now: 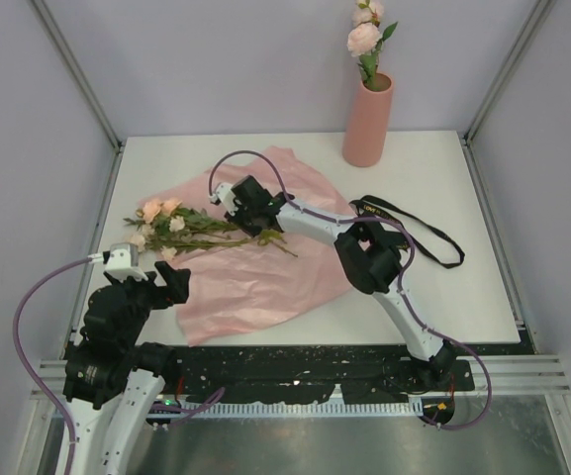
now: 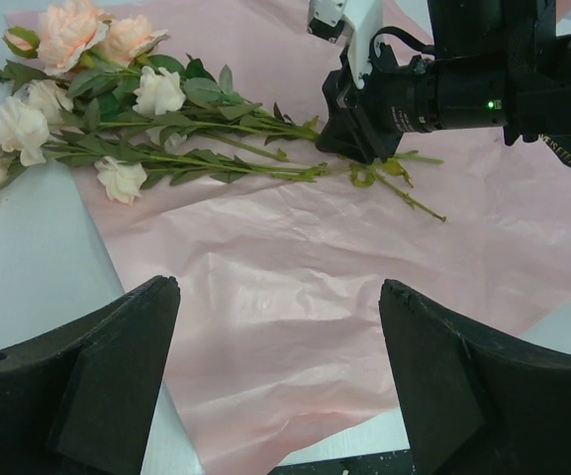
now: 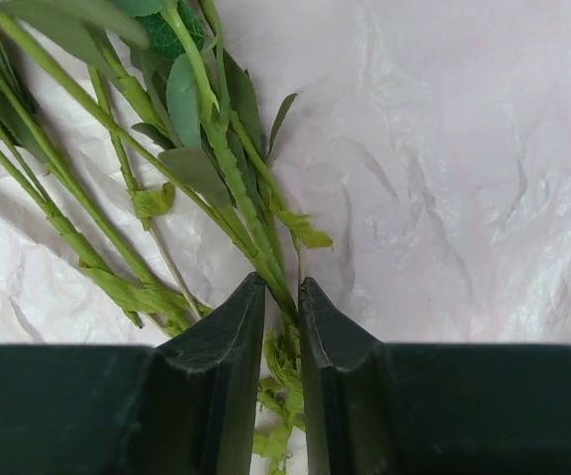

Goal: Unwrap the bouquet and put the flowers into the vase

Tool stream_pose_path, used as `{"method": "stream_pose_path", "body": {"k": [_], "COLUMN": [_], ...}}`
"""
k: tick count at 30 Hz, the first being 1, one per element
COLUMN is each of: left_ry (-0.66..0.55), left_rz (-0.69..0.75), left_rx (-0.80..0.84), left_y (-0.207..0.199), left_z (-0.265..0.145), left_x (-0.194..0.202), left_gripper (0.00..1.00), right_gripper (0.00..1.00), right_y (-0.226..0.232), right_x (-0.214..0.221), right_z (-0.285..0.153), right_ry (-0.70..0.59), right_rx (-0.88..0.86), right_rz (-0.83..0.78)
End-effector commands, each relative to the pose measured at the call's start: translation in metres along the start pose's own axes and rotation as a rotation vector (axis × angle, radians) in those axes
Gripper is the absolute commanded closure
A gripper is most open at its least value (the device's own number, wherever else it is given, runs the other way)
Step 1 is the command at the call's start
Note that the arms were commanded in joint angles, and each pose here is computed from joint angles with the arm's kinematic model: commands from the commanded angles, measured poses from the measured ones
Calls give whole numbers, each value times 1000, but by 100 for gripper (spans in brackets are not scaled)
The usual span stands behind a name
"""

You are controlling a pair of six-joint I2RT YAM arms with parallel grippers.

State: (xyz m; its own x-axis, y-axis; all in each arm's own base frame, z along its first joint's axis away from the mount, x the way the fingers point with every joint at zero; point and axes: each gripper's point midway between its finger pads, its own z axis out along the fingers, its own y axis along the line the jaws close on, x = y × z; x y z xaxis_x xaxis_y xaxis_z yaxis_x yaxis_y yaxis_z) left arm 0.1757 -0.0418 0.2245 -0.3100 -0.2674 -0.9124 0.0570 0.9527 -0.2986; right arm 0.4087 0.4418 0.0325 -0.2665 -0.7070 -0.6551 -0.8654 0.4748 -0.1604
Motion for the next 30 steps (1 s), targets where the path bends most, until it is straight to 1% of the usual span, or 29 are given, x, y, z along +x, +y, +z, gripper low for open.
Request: {"method": "stream_pose_path", "body": {"k": [1, 3, 6, 7, 8, 10, 11, 13, 15, 18, 22, 23, 24, 25, 26, 30], "left_ry": [-13, -16, -18, -18, -19, -18, -17, -19, -20, -23, -26, -26, -25, -25, -22, -20], "left_rz": [1, -1, -1, -1, -1, -1, -1, -1, -1, 1, 0, 0, 0, 0, 0, 2], "left_rx": [-6, -5, -6, -6, -6, -6, -5, -4, -4, -6, -8, -8, -7, -7, -8, -7], "left_y": [0, 0, 0, 0, 0, 0, 0, 0, 0, 0, 0, 1, 0, 0, 0, 0], "left_z": [1, 1, 0, 0, 0, 0, 0, 0, 0, 0, -1, -1, -1, -1, 0, 0], "left_x": [-6, -6, -6, -6, -7, -6, -6, -6, -7, -7, -8, -8, -8, -8, -7, -7], "left_gripper": [14, 13, 13, 13, 13, 13, 13, 13, 13, 13, 13, 13, 13, 13, 13, 13], "right_gripper": [79, 80, 68, 67, 75, 86, 86, 84, 75, 68, 69, 69, 69, 67, 67, 66], "right_y": [-5, -2, -1, 0, 0, 3, 3, 1, -1, -1, 1, 1, -1, -1, -9, -17], "right_x": [-74, -79, -85, -86, -86, -87, -87, -87, -87, -82, -65, -66, -57, -50, -46, -28], "right_z": [-44, -48, -54, -54, -56, -57, -57, -58, -58, -54, -49, -51, -48, -48, -49, -49], "right_ry": [-211, -229, -243, -243, -245, -250, -252, -251, -248, -234, -179, -184, -168, -153, -139, -109], "right_rx": [29, 22, 31, 34, 34, 19, 18, 25, 40, 39, 41, 45, 59, 63, 105, 93], "right_rz": [-46, -57, -66, -71, -74, -83, -86, -80, -78, -82, -65, -72, -74, -95, -105, -160]}}
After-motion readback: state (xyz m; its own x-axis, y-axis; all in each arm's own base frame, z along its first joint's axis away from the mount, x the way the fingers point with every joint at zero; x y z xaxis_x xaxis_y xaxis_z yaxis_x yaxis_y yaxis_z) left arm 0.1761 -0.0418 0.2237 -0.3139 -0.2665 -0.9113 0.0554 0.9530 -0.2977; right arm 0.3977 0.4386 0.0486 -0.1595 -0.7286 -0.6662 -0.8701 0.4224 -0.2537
